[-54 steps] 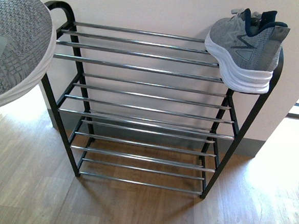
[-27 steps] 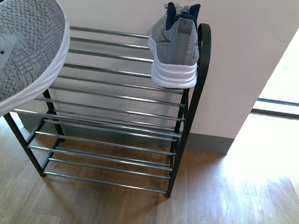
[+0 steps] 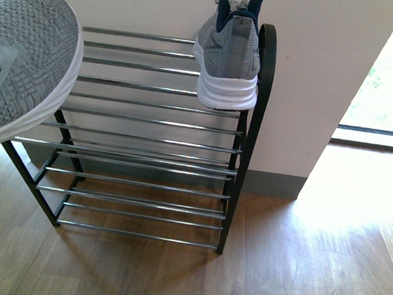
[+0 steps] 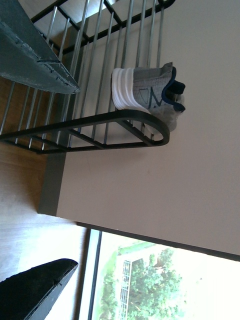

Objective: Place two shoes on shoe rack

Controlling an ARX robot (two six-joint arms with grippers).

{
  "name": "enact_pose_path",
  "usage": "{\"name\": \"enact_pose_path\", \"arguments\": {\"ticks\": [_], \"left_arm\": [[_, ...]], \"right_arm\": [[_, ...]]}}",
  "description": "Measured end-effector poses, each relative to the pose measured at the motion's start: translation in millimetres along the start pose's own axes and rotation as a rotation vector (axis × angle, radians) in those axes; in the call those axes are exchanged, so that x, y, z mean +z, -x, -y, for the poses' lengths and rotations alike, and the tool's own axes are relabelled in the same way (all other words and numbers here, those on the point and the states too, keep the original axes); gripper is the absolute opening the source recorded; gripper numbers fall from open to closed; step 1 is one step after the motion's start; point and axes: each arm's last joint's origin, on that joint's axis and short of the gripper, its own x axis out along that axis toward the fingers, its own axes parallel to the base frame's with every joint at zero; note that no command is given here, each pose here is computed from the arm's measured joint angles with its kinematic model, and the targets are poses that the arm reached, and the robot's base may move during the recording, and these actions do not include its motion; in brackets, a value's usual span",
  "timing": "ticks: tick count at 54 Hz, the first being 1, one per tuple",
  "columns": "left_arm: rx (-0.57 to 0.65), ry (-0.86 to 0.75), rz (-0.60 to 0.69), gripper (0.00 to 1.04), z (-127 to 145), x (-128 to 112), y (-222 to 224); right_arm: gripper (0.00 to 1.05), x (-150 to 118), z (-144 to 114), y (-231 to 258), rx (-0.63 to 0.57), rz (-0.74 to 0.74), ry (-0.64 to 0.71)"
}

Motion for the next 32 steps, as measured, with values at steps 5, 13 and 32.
{"name": "enact_pose_path", "arguments": {"ticks": [5,13,32], "left_arm": [[0.035,0.001,0.122,0.02,5.4,1.6,-5.1],[-0.012,-0.04,0.124,0.02,29.4,23.1,-22.3],[-0.133,0.048,-0.051,0.02,89.8,75.1,-90.6]], "right_arm": [[0.96,0.0,0.0,0.0,0.0,0.0,0.0],[0.96,0.0,0.0,0.0,0.001,0.0,0.0],[0.96,0.0,0.0,0.0,0.001,0.0,0.0]]}}
